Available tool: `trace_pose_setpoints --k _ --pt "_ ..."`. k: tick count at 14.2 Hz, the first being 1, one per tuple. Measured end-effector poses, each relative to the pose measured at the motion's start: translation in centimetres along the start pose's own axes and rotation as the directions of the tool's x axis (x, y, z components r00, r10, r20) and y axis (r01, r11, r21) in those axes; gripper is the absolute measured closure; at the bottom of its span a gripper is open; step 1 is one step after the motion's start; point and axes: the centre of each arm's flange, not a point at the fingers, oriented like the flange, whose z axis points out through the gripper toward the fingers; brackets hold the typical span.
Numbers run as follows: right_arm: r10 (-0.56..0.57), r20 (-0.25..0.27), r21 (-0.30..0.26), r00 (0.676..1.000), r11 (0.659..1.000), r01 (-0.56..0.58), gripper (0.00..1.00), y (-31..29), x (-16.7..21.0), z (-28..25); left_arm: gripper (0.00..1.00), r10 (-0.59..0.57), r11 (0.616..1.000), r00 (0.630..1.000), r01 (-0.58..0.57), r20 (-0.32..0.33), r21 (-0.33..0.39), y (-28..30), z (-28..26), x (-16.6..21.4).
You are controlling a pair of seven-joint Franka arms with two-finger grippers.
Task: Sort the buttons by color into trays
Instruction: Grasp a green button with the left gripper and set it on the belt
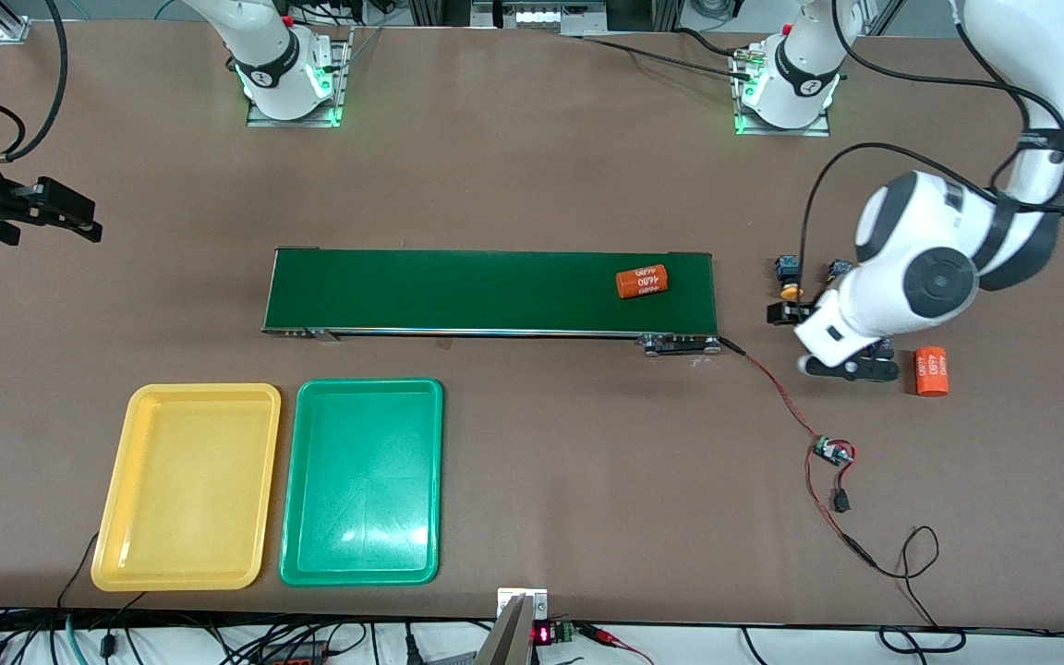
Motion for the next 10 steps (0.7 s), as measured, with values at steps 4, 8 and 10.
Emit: trace_pose_setpoints --k 4,8,10 --pt "-0.001 -0.006 0.000 1.000 1.000 0.001 0.00 0.0 0.1 -0.1 0.00 -0.039 0.999 0.999 0.038 0.023 0.021 -4.7 3.9 1.9" --pt "-0.001 -0.007 -0.001 1.000 1.000 0.001 0.00 0.0 0.1 -0.1 0.00 0.011 1.000 0.998 -0.013 -0.066 -0.025 -7.7 9.0 3.2" --pt "-0.001 -0.007 -0.001 1.000 1.000 0.001 0.00 -0.1 0.1 -0.1 0.00 0.047 0.999 0.994 -0.048 -0.102 -0.008 -8.0 11.1 3.0"
